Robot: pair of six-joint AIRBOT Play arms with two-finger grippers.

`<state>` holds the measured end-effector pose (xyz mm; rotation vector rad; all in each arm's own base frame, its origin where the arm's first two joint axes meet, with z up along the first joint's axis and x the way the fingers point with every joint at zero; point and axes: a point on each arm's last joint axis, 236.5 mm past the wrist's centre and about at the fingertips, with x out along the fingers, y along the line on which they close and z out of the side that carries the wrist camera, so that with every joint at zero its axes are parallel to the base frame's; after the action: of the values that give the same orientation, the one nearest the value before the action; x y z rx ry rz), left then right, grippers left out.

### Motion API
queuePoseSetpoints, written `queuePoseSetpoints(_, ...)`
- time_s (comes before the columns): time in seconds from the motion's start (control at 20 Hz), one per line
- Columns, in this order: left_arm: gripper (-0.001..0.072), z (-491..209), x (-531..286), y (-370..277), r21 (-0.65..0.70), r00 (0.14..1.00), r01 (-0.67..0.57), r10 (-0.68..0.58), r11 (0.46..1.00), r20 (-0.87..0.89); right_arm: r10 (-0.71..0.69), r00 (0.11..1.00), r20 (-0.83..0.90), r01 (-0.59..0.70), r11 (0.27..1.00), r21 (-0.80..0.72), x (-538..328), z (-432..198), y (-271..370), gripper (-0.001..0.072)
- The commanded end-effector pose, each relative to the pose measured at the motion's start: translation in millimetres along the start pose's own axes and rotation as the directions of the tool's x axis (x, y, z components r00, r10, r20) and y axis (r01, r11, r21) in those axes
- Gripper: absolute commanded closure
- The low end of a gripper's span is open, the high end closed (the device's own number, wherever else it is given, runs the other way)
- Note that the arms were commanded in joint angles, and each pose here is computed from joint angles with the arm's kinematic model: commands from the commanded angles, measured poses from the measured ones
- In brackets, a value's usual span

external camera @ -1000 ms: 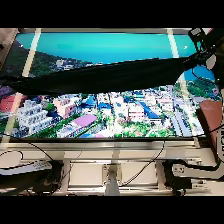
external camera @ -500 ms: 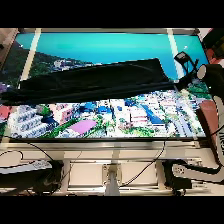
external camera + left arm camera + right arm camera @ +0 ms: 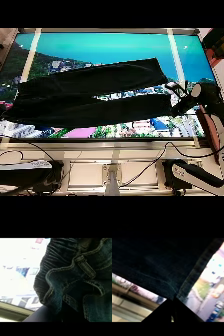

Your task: Fold the clothes and pants, and hang the long-sleeved shirts on hangers.

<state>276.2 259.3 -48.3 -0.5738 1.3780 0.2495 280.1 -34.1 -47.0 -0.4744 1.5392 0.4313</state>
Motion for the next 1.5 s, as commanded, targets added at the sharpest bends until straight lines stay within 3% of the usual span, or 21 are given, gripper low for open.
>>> queuePoseSetpoints(0.0, 0.0642, -11.8, 18.0, 7.5, -0.051, 0.997, -0.002, -0.002, 0.999, -0.077, 0.098, 0.992, -0.074, -0.098, 0.995, -0.001, 16.5, -24.5, 30.4, 0.0694)
queuePoseSetpoints(0.1, 0.0642, -18.2, 26.0, 8.7, -0.077, 0.993, 0.003, -0.012, 0.997, -0.116, 0.124, 0.988, -0.093, -0.123, 0.992, 0.007, 20.2, -30.4, 37.7, 0.0694)
queuePoseSetpoints(0.3, 0.0642, -31.3, 21.0, 51.4, -0.11, 0.971, -0.187, 0.167, 0.976, -0.171, 0.205, 0.971, -0.12, -0.204, 0.979, 0.025, 16.8, -36.7, 57.2, 0.0694)
queuePoseSetpoints(0.5, 0.0642, -32.1, 22.3, 54.2, -0.096, 0.968, -0.195, 0.176, 0.976, -0.176, 0.317, 0.942, -0.107, -0.314, 0.948, 0.048, 10.2, -33.7, 83.5, 0.0693)
queuePoseSetpoints(0.75, 0.0642, -36.5, 30.3, 55.6, -0.1, 0.964, -0.191, 0.168, 0.976, -0.206, 0.328, 0.938, -0.114, -0.324, 0.945, 0.05, 10.7, -35.4, 86.2, 0.0692)
queuePoseSetpoints(0.8, 0.0642, -37.3, 32.2, 55.7, -0.1, 0.963, -0.189, 0.165, 0.977, -0.211, 0.329, 0.937, -0.114, -0.325, 0.944, 0.051, 10.8, -35.7, 86.6, 0.0658)
queuePoseSetpoints(0.85, 0.0641, -38.3, 33.3, 55.6, -0.101, 0.963, -0.188, 0.163, 0.977, -0.217, 0.328, 0.938, -0.114, -0.324, 0.945, 0.051, 10.8, -35.5, 86.3, 0.0482)
queuePoseSetpoints(0.9, 0.0641, -38.8, 33.8, 55.7, -0.102, 0.962, -0.188, 0.162, 0.977, -0.22, 0.325, 0.939, -0.114, -0.321, 0.946, 0.05, 11.1, -35.7, 85.7, 0.0252)
queuePoseSetpoints(0.95, 0.0641, -38.7, 33.8, 55.7, -0.102, 0.962, -0.188, 0.162, 0.977, -0.219, 0.323, 0.939, -0.115, -0.319, 0.946, 0.051, 11.1, -36.0, 85.1, 0.0208)
queuePoseSetpoints(1.15, 0.0641, -38.5, 33.8, 55.8, -0.101, 0.962, -0.188, 0.162, 0.977, -0.219, 0.316, 0.943, -0.108, -0.312, 0.949, 0.054, 11.5, -34.2, 83.4, 0.0211)
queuePoseSetpoints(1.2, 0.0641, -38.5, 33.8, 55.8, -0.101, 0.962, -0.188, 0.162, 0.977, -0.218, 0.289, 0.954, -0.079, -0.283, 0.956, 0.078, 12.2, -26.9, 76.4, 0.024)
queuePoseSetpoints(1.25, 0.0641, -38.5, 33.8, 55.8, -0.101, 0.962, -0.188, 0.162, 0.977, -0.218, 0.233, 0.972, -0.033, -0.227, 0.965, 0.132, 12.1, -14.9, 62.2, 0.0275)
queuePoseSetpoints(1.4, 0.0639, -38.6, 33.8, 55.7, -0.1, 0.962, -0.187, 0.162, 0.977, -0.219, -0.002, 0.985, 0.172, -0.049, 0.955, 0.292, -9.7, 39.2, 0.9, 0.0275)
queuePoseSetpoints(1.45, 0.059, -38.7, 33.7, 56.0, -0.1, 0.962, -0.188, 0.163, 0.977, -0.219, -0.062, 0.968, 0.244, -0.019, 0.949, 0.316, -23.2, 57.7, -14.9, 0.0275)
